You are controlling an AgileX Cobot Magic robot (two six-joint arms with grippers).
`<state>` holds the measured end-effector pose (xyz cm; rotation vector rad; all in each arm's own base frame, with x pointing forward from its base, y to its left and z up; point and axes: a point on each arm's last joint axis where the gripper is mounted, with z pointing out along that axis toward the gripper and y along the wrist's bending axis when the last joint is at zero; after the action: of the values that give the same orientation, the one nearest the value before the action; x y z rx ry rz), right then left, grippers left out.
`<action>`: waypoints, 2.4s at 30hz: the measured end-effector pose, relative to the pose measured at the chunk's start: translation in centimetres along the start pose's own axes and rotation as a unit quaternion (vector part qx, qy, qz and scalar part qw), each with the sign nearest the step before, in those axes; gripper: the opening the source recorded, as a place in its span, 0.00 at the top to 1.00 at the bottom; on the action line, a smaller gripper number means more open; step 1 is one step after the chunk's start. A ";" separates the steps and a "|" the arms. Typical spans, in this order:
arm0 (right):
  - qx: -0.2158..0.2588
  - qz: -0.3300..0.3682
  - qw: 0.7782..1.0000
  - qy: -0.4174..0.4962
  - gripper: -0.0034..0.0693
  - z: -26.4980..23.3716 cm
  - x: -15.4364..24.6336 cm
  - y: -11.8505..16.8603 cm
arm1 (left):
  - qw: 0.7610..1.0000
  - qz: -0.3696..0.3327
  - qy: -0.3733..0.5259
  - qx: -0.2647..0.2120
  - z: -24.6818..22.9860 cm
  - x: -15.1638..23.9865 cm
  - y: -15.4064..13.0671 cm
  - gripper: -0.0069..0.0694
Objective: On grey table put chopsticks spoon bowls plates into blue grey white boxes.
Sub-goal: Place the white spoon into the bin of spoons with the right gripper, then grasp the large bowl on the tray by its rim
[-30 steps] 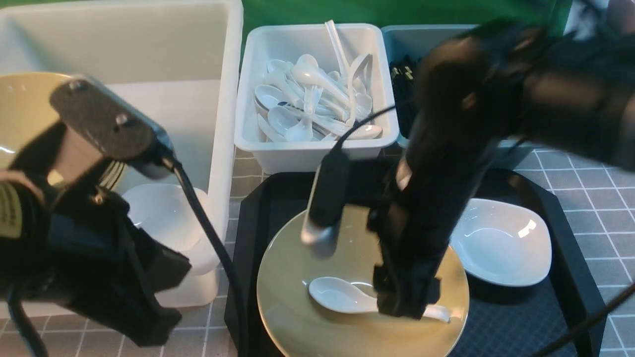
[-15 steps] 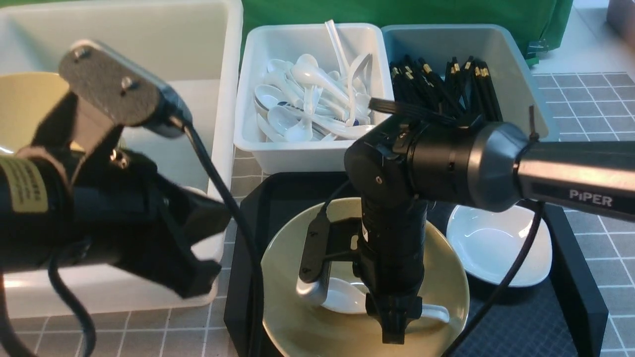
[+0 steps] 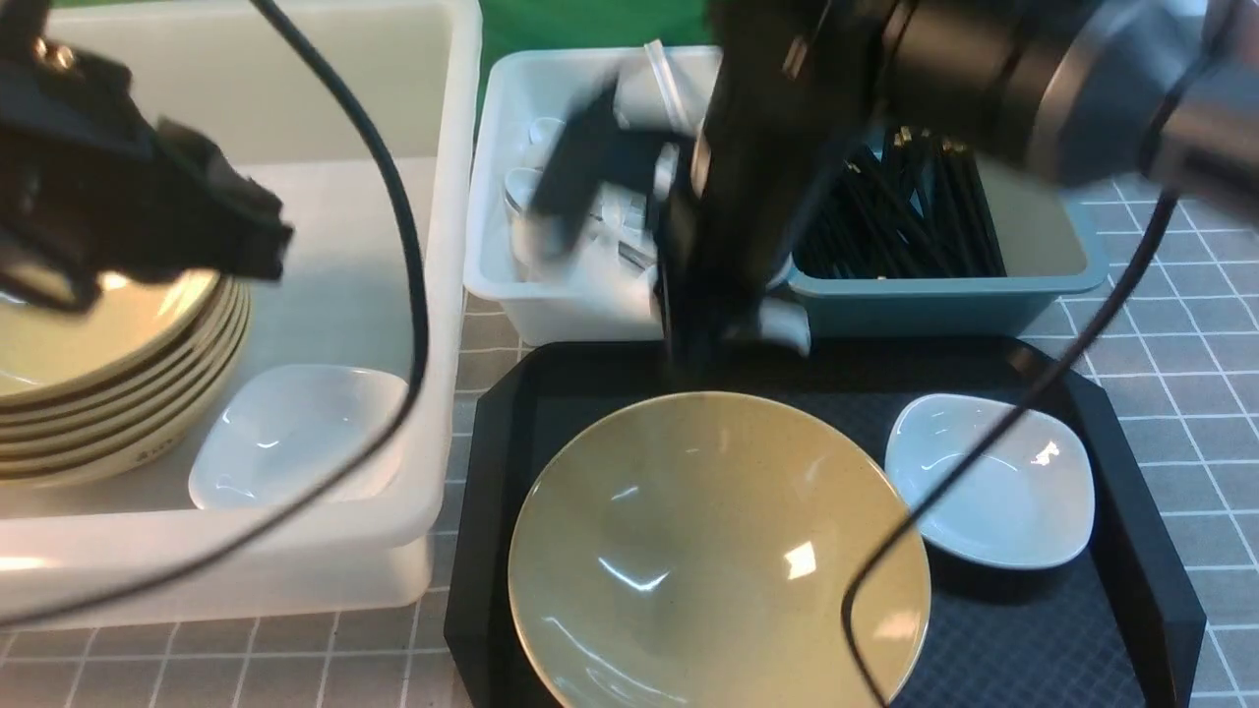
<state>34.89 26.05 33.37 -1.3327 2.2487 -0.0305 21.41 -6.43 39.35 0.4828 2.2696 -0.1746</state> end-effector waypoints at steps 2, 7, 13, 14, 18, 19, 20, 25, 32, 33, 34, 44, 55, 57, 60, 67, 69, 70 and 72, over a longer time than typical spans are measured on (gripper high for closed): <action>0.021 0.034 0.998 -0.039 0.76 -0.2 -0.6 -1.4 | 1.000 -0.008 0.001 0.008 0.5 -0.3 0.3 0.93; 0.084 0.186 0.966 -0.161 0.76 3.0 -2.1 -7.1 | 0.996 -0.021 0.011 0.085 4.3 -1.7 0.1 0.93; 0.090 0.228 0.952 -0.184 0.58 9.4 -2.0 -8.7 | 0.990 -0.036 0.016 0.137 7.3 -2.7 -0.3 0.92; 0.090 0.228 0.952 -0.183 0.56 9.5 -2.0 -8.7 | 0.990 -0.037 0.017 0.138 7.4 -2.8 -0.3 0.92; 0.078 0.267 0.949 -0.147 0.23 9.3 -1.6 -9.1 | 0.989 -0.033 0.015 0.145 7.7 -3.7 -0.2 0.84; 0.077 0.268 0.951 -0.136 0.18 8.1 -1.7 -9.2 | 0.988 -0.031 0.017 0.148 7.6 -4.0 -0.2 0.81; 0.078 0.263 0.953 -0.129 0.13 6.6 -1.8 -9.4 | 0.987 -0.026 0.025 0.155 7.5 -4.3 -0.3 0.76; 0.087 0.206 0.968 -0.111 0.11 -1.6 -1.9 -9.7 | 0.981 0.004 0.060 0.182 7.7 -5.6 -1.1 0.54; 0.116 0.186 0.961 -0.169 0.27 -13.2 -0.8 -9.0 | 0.960 0.112 0.152 0.208 12.0 -5.4 -6.8 0.30; 0.117 0.187 0.959 -0.178 0.29 -14.4 -0.6 -8.8 | 0.957 0.123 0.166 0.204 12.8 -5.1 -7.6 0.29; 0.118 0.189 0.956 -0.192 0.31 -16.2 -0.2 -8.5 | 0.953 0.136 0.185 0.197 13.9 -4.6 -8.5 0.28; 0.069 0.175 0.970 -0.157 0.51 -21.4 5.6 -2.8 | 0.944 0.146 0.276 0.111 22.5 -1.2 -10.0 0.28; 0.025 0.172 0.984 -0.045 0.61 -16.7 9.9 0.1 | 0.914 0.119 0.351 0.167 25.7 1.6 -11.3 0.74; 0.022 0.170 0.984 -0.038 0.63 -16.3 10.1 0.2 | 0.915 0.112 0.345 0.177 24.5 1.0 -11.5 0.83; 0.019 0.169 0.985 -0.037 0.65 -16.1 10.1 0.3 | 0.924 0.115 0.319 0.174 22.4 -0.3 -11.3 0.89; -0.002 0.104 0.993 -0.055 0.87 -16.2 8.9 2.1 | 0.972 0.051 0.185 0.136 13.1 -5.2 -6.0 0.91; -0.008 0.080 0.994 -0.073 0.90 -16.3 8.2 3.1 | 0.980 0.011 0.150 0.129 10.4 -5.9 -3.7 0.91; -0.011 0.065 0.994 -0.085 0.91 -16.4 7.7 3.6 | 0.984 -0.017 0.126 0.125 8.5 -6.3 -2.1 0.91; -0.016 0.046 0.993 -0.104 0.91 -16.5 7.1 4.4 | 0.988 -0.066 0.094 0.103 5.6 -6.3 1.1 0.91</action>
<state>21.25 18.56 43.45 -1.1887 2.1383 0.1697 29.61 -8.77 40.23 0.4724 2.4822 -0.4505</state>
